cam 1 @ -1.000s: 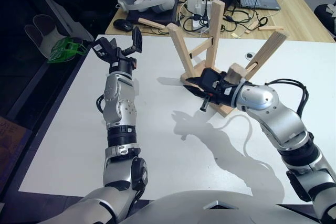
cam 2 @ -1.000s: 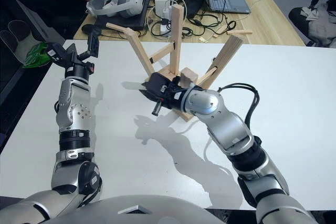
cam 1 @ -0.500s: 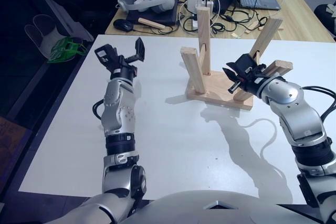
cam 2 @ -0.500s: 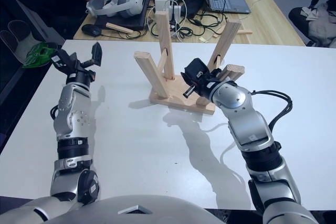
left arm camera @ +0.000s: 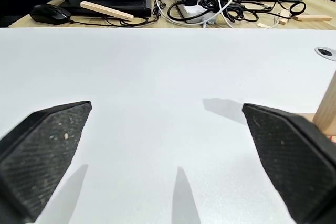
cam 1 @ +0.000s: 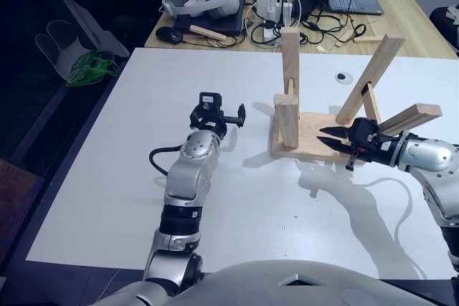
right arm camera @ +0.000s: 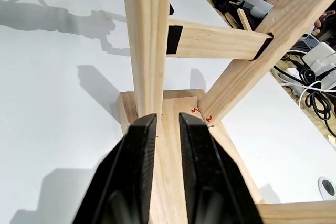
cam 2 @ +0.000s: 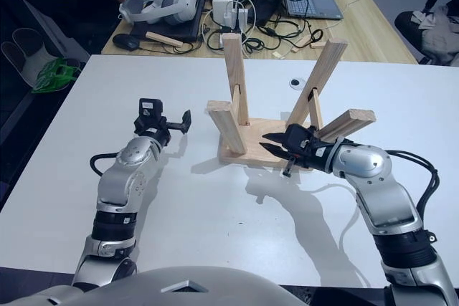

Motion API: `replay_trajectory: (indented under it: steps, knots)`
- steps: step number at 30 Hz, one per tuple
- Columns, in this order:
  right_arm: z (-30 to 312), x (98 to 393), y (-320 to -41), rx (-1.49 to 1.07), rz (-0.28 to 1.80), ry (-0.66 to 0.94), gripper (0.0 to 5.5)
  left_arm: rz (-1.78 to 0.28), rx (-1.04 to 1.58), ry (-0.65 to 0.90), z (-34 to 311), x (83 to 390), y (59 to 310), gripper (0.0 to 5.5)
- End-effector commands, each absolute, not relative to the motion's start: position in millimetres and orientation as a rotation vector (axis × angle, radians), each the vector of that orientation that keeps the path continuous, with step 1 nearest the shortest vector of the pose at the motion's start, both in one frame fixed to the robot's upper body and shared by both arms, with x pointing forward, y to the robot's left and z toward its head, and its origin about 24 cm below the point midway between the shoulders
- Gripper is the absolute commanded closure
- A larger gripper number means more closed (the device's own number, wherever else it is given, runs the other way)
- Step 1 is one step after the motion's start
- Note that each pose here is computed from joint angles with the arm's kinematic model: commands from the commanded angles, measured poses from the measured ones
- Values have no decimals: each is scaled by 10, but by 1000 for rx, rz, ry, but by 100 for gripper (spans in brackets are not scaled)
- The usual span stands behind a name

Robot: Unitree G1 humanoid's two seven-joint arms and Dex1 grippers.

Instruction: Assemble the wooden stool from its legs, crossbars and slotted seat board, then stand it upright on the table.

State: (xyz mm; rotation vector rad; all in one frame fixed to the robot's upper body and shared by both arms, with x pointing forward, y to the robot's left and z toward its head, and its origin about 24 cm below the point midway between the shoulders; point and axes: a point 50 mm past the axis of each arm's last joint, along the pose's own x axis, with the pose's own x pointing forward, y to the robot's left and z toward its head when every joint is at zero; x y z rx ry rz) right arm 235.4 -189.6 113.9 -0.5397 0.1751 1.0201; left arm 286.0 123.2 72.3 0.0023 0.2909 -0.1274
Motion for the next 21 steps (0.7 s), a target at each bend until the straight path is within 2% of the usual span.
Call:
replay_trajectory:
  steps: [1,3,6,11,14,17,18,21]
  knots:
    - [1167,2399,-1674,-521,1074,81,471,-144,-7,304,726,2842,1173,14]
    - [1121,2334,-1538,-448,1154,114,471,-152,-2,310,726,2843,1152,14]
    - [1011,2200,-1528,-402,1245,234,471,-146,5,321,714,2838,1174,14]
    - [887,1920,-1917,-451,1277,541,471,-151,41,360,666,2780,1201,14]
    - [852,1832,-2288,-517,1178,684,471,-179,65,445,509,2679,1201,14]
    - [806,1795,-2516,-581,1074,755,471,-283,100,564,326,2512,1116,14]
    - [773,1826,-2595,-628,1011,755,492,-297,106,593,267,2464,1094,14]
    - [679,2015,-2819,-766,799,732,543,-318,100,612,200,2482,1028,65]
